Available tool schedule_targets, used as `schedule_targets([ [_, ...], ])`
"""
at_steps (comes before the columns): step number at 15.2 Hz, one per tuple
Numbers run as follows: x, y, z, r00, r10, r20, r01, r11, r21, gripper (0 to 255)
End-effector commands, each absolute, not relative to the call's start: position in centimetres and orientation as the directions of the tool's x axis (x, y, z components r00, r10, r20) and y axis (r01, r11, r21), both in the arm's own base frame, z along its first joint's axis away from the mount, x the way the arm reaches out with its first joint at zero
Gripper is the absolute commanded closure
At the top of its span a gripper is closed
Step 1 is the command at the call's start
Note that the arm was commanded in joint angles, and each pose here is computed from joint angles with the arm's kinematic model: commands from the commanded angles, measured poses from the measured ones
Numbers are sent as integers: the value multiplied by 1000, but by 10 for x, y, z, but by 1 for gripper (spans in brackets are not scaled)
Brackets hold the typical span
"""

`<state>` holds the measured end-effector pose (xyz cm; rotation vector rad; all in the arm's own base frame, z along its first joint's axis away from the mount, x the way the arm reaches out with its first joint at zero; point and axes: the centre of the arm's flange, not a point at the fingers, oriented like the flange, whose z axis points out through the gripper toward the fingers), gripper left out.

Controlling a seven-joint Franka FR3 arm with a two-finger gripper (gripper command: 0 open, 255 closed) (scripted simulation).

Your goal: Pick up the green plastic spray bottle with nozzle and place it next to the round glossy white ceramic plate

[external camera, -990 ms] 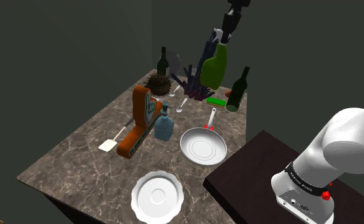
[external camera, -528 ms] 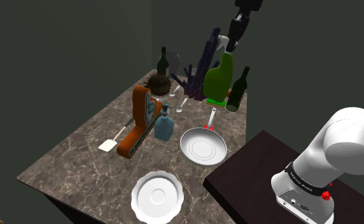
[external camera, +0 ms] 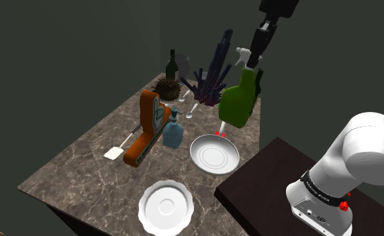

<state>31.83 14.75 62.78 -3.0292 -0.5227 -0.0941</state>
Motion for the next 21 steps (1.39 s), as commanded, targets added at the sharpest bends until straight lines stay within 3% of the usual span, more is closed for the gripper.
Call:
schedule_targets([
  [1,298,162,628,941,331,71,335,-941,-55,255],
  [21,93,331,629,941,331,71,335,-941,-55,255],
])
